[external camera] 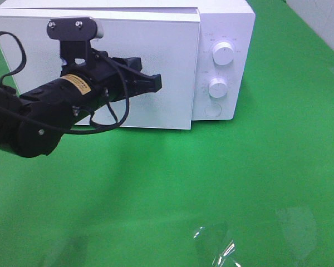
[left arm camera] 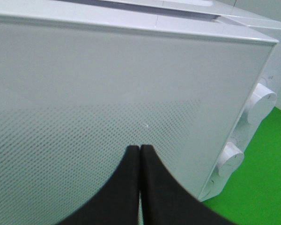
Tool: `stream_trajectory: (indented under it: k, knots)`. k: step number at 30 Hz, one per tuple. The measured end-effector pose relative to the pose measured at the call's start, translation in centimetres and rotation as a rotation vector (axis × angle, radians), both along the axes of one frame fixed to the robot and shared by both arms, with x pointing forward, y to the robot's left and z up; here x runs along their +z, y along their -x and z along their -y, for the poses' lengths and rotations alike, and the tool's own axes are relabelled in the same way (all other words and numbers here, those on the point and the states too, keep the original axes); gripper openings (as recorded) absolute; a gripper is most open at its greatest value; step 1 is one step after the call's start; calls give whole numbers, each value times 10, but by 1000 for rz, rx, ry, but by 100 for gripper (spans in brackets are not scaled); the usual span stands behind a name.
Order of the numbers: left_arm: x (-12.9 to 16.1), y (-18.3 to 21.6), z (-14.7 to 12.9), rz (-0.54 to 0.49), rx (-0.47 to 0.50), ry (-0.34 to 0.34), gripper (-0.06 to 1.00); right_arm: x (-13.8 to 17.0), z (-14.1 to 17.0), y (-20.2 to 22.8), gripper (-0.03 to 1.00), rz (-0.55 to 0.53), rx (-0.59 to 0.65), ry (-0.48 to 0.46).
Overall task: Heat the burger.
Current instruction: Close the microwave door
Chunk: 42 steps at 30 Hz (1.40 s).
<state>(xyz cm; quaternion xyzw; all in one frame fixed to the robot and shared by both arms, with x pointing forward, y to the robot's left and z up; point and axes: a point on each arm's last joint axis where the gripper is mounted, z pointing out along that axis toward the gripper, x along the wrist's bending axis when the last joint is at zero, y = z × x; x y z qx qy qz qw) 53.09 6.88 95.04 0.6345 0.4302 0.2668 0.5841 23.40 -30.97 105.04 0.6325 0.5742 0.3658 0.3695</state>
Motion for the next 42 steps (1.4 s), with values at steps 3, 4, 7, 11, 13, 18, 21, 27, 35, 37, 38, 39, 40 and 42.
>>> stream_trajectory:
  k: [3, 4, 7, 11, 13, 18, 21, 27, 35, 37, 38, 39, 40, 42]
  knots:
    - [1, -11, 11, -7, -7, -9, 0, 0, 0, 0, 73, 0, 0, 0]
    - [1, -15, 14, -4, -7, -7, 0, 0, 0, 0, 73, 0, 0, 0]
    - [5, -27, 25, 9, -11, 5, 0, 0, 0, 0, 73, 0, 0, 0]
    - [3, -30, 34, 2, -33, -5, 0, 0, 0, 0, 73, 0, 0, 0]
    - [1, -32, 40, 4, -50, -15, 0, 0, 0, 0, 73, 0, 0, 0]
    - [0, -38, 52, -2, -76, -39, 0, 0, 0, 0, 73, 0, 0, 0]
    - [-1, -44, 57, 10, -87, -68, 0, 0, 0, 0, 73, 0, 0, 0]
    - [-2, -56, 51, 7, -73, -88, 0, 0, 0, 0, 73, 0, 0, 0]
    - [-5, -55, 47, -66, -79, -127, 0, 0, 0, 0, 73, 0, 1, -1]
    - [-1, -53, 47, -87, -75, -122, 0, 0, 0, 0, 73, 0, 1, -1]
    - [-1, -53, 47, -87, -75, -122, 0, 0, 0, 0, 73, 0, 1, -1]
    - [4, -51, 48, -96, -74, -110, 0, 0, 0, 0, 73, 0, 1, -1]
    - [7, -49, 50, -104, -77, -107, 0, 0, 0, 0, 73, 0, 1, -1]
    - [12, -44, 52, -133, -89, -112, 0, 0, 0, 0, 73, 0, 1, -1]
